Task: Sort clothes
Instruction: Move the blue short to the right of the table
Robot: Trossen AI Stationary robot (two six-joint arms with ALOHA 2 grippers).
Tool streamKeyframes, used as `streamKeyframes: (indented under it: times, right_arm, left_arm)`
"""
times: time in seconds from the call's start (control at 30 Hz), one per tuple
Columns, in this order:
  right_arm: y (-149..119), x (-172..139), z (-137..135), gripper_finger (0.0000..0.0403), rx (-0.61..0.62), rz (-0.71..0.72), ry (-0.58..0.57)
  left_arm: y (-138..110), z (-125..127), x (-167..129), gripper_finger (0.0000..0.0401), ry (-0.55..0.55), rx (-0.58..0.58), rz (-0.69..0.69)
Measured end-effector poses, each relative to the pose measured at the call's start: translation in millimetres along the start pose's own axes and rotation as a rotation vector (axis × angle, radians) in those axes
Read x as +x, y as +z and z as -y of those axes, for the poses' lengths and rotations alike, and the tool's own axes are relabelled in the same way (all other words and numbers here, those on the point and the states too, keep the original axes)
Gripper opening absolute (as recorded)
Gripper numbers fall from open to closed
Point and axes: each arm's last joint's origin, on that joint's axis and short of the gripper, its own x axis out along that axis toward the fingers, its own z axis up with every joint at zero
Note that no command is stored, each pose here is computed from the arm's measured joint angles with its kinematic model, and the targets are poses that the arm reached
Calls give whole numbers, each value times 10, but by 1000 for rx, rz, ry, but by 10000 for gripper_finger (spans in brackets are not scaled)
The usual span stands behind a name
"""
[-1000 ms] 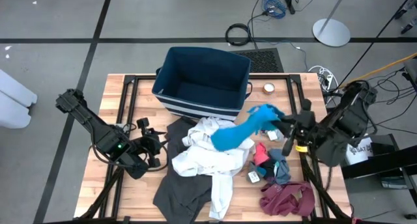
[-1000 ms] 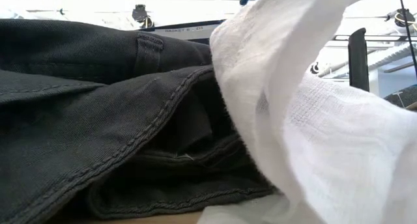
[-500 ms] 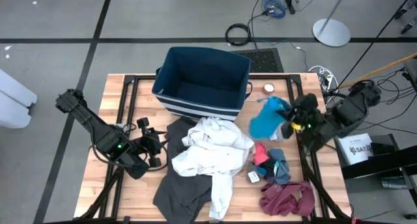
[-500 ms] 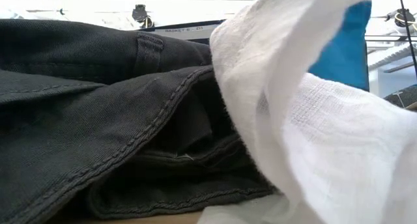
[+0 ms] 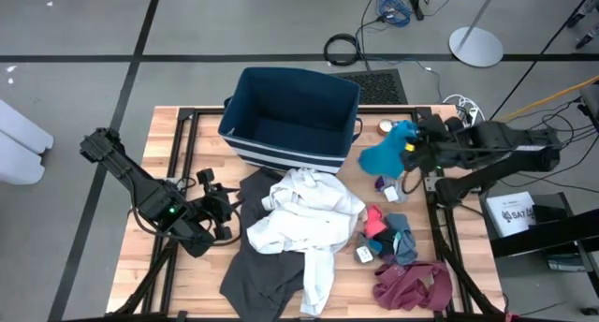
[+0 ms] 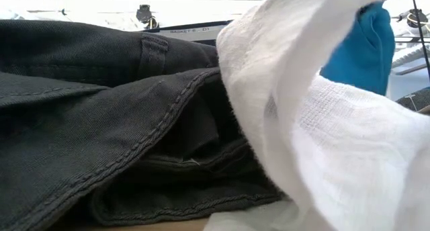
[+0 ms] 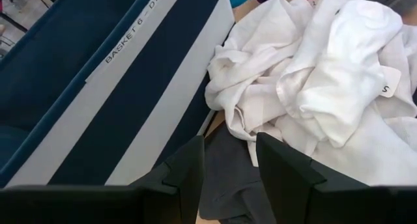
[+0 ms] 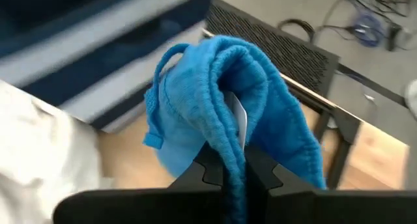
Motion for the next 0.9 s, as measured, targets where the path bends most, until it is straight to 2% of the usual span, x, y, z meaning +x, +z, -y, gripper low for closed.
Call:
streamKeyframes:
  times: [0.2,0.37,0.5,0.63,0.8,0.9]
  right_arm:
    - [65,160,87,7,18,-25,-121]
    - [102,318,118,7,6,-37,-176]
    - [20,615,66,7,-17,-100,-168]
    - [-113,990,-41,7,-13,-166,-43]
    - [-254,1307,-204,7,16,-221,256]
    - [-327,1410,-222,7,28,-245,299]
  left_arm:
    - [3,-4,0,150,14,2,10]
    - [3,-4,0,150,15,18,10]
    - [3,-4,0,150,15,18,11]
    - [3,-4,0,150,14,18,10]
    - [3,-4,0,150,14,19,9]
    - [3,-4,0,150,13,19,9]
